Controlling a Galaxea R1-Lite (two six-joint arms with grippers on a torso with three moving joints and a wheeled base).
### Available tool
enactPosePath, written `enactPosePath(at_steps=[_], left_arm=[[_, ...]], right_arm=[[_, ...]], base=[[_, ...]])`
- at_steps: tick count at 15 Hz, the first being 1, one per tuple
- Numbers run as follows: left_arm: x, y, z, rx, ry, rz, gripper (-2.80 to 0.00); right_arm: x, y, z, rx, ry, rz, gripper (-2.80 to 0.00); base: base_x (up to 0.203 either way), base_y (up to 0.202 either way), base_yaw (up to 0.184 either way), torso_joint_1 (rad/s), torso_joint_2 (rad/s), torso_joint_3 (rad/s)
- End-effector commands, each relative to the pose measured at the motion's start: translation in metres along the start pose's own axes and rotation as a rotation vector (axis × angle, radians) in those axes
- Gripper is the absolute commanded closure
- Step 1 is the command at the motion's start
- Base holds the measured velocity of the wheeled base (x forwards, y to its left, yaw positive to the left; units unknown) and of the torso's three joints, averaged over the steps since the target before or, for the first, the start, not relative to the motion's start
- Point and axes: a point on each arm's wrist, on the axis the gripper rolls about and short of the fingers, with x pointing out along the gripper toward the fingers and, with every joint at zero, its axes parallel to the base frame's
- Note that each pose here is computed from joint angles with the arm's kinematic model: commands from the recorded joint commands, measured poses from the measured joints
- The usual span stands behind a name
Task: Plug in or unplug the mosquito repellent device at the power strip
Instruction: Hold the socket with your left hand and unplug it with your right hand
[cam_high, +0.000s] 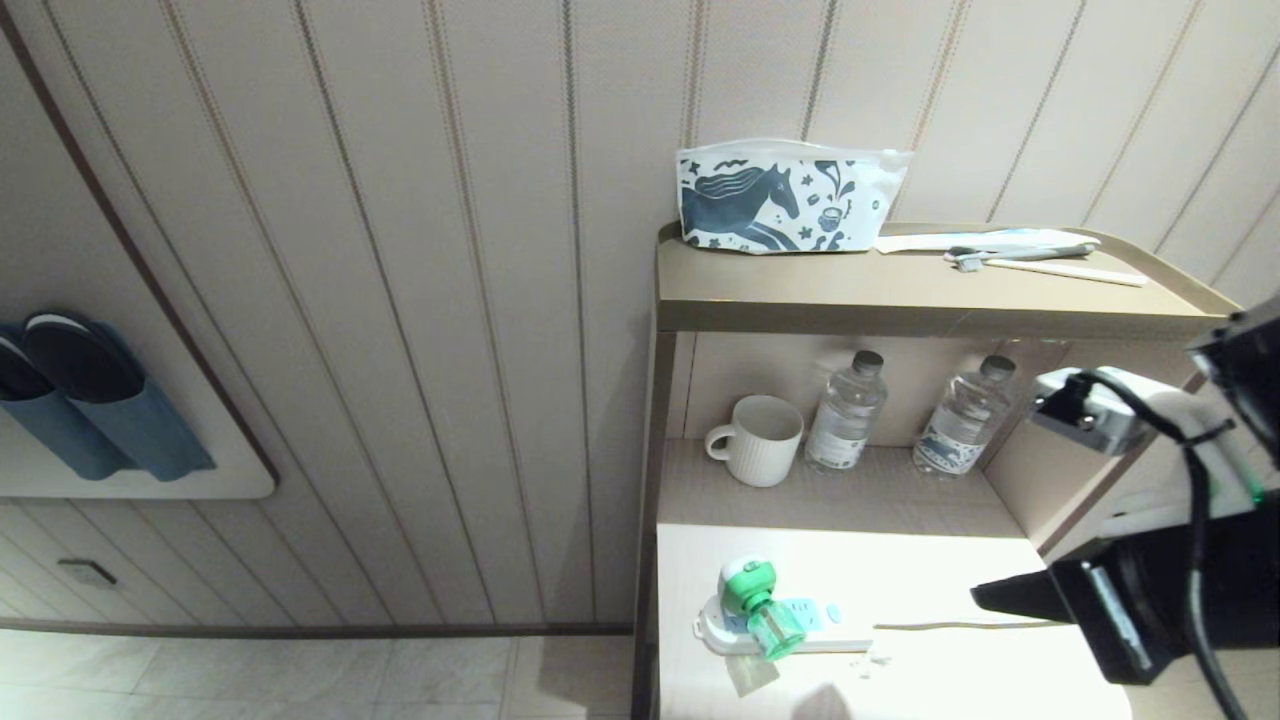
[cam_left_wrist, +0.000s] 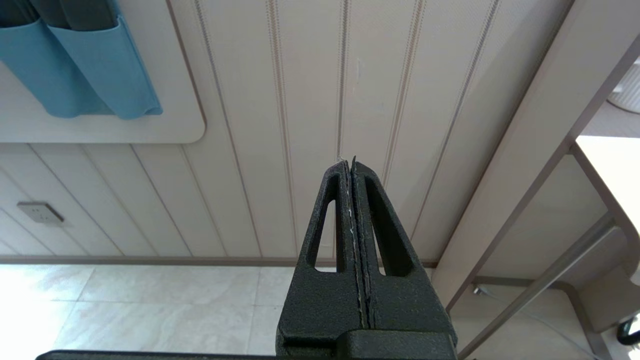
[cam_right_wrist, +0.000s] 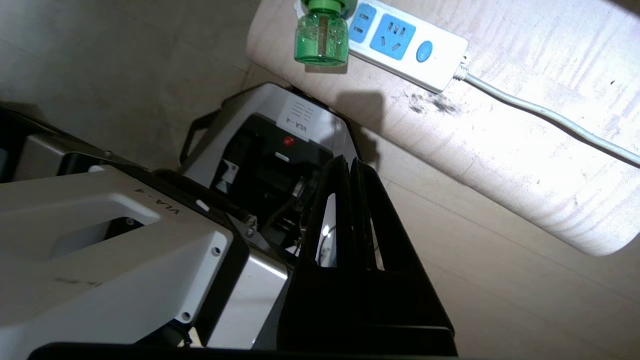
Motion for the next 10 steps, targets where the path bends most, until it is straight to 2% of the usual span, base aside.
enactPosePath(at_steps=[1, 5, 10], left_arm=[[0.0, 0.0, 0.0, 0.0, -0.001, 0.0, 0.0], [0.0, 0.0, 0.0, 0.0, 0.001, 0.0, 0.0], [0.0, 0.0, 0.0, 0.0, 0.002, 0.0, 0.0]], right_arm=[[0.038, 0.006, 0.01, -0.02, 0.117, -0.025, -2.8], [0.074, 0.022, 0.031, -0.088, 0.16, -0.099, -2.8], [0.128, 0.039, 0.055, -0.16, 0.227, -0.101, -2.8]], base=[[0.0, 0.0, 0.0, 0.0, 0.0, 0.0], [0.0, 0.0, 0.0, 0.0, 0.0, 0.0], [0.0, 0.0, 0.0, 0.0, 0.0, 0.0]])
